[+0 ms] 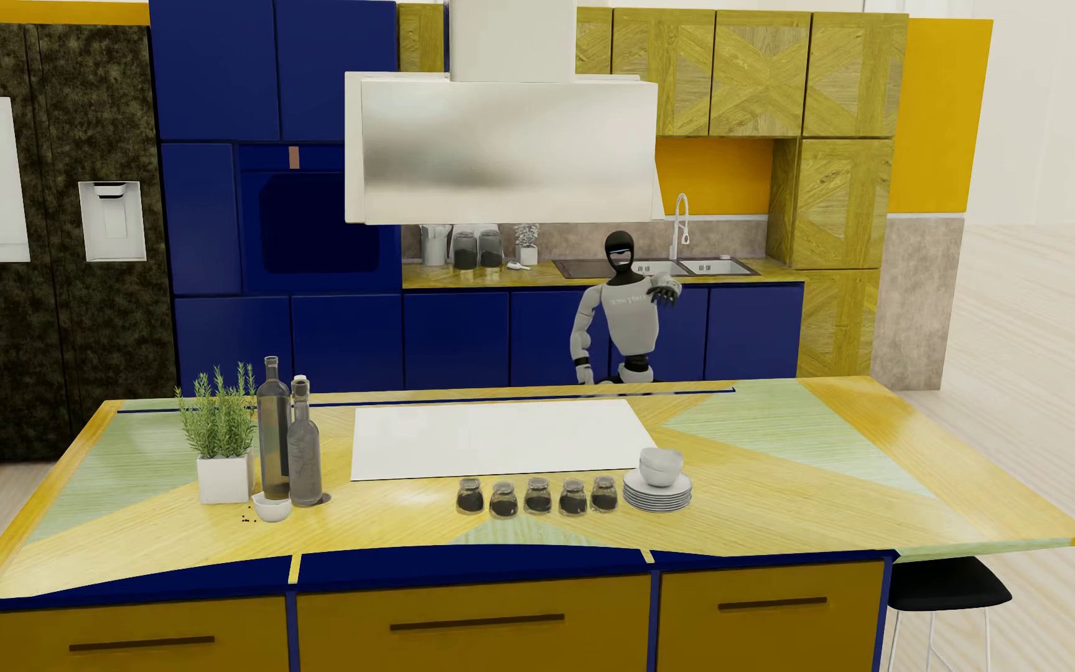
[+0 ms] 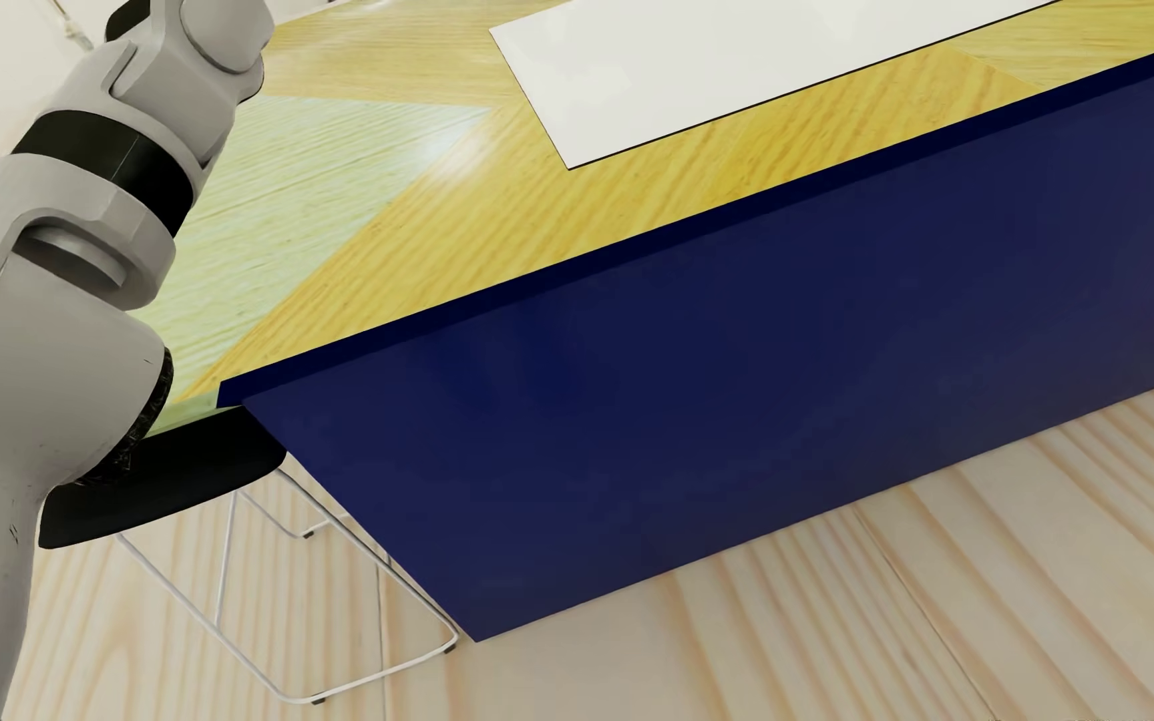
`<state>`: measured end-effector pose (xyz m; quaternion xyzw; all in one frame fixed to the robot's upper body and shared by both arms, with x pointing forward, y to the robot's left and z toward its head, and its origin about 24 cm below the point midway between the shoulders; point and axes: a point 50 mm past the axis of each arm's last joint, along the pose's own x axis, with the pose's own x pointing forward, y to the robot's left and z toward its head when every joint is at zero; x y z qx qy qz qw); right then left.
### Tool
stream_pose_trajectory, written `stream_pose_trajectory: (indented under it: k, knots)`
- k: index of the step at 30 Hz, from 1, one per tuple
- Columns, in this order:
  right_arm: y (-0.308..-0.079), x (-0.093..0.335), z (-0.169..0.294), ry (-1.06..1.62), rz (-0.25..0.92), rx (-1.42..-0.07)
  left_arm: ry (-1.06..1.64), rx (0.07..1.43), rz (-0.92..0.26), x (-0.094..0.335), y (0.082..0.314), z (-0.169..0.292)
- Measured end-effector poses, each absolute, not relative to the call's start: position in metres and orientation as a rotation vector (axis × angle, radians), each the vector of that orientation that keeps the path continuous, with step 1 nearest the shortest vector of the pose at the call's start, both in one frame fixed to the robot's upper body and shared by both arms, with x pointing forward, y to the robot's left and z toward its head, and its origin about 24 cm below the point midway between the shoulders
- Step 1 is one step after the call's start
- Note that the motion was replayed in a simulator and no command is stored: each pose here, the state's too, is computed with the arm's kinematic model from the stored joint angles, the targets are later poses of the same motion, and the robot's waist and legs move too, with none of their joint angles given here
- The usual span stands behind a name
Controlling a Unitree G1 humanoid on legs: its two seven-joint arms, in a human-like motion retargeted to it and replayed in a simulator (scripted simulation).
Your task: Reach forward
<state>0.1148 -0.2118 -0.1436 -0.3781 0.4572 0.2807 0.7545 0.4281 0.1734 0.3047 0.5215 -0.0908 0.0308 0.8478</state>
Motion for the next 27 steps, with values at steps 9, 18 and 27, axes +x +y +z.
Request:
stream_pose_trajectory:
  k: [9,18,27]
  knots:
    - [-0.206,0.118,-0.142,0.976,0.610,-0.804,-0.202,1.083,0.070,0.428,0.173,0.309]
    - [-0.214,0.119,-0.141,0.987,0.590,-0.818,-0.199,1.095,0.065,0.428,0.172,0.307]
    - [-0.209,0.118,-0.142,0.980,0.601,-0.804,-0.229,1.073,0.063,0.427,0.166,0.316]
